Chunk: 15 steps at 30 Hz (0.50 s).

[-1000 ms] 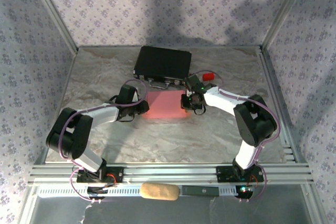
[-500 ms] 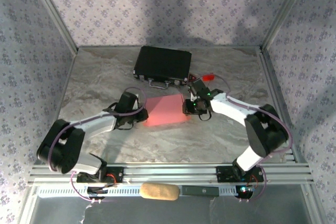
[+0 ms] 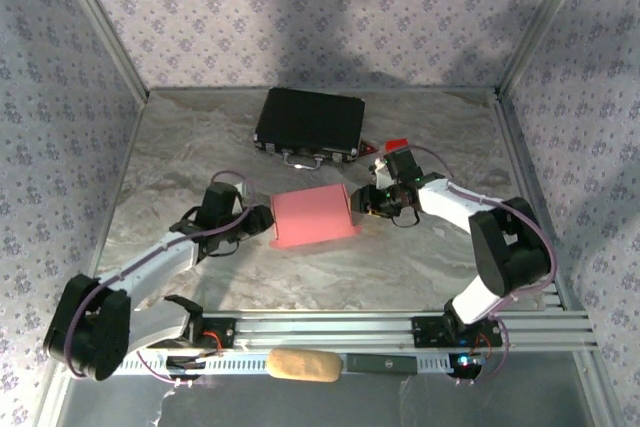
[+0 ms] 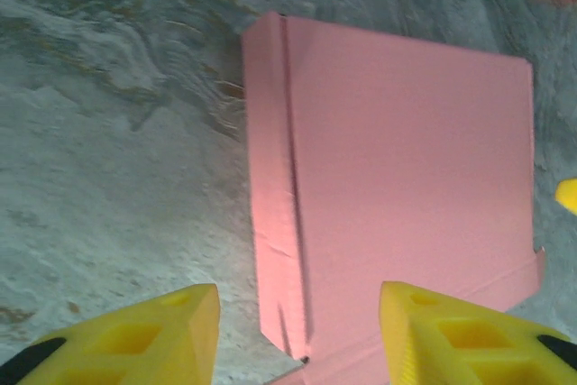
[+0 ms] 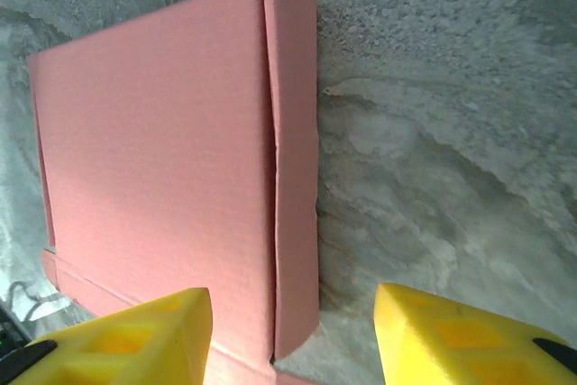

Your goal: Fold the paper box

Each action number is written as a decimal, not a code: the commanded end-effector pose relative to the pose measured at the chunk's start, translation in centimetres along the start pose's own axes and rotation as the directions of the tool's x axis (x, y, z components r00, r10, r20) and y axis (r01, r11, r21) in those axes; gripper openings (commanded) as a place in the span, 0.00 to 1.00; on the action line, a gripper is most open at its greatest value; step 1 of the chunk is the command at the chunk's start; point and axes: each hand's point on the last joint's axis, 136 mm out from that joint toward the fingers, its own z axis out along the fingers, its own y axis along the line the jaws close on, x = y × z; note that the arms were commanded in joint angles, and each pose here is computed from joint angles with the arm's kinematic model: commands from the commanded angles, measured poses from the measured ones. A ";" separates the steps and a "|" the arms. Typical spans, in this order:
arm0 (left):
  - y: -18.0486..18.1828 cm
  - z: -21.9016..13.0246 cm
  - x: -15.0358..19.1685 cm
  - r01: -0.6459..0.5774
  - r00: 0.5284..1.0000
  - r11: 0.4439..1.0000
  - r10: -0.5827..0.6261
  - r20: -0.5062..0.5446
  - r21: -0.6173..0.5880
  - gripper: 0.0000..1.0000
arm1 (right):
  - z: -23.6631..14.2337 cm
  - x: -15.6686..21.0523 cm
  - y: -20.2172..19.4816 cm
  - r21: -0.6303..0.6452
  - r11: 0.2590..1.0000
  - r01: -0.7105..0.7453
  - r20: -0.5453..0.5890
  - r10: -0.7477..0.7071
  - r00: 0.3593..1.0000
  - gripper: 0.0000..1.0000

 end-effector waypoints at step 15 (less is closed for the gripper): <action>0.5 4.3 0.5 0.061 0.996 0.993 -0.054 -0.072 0.099 0.30 | 4.0 1.0 -1.2 -0.145 0.983 -0.109 -0.093 0.096 0.991 0.54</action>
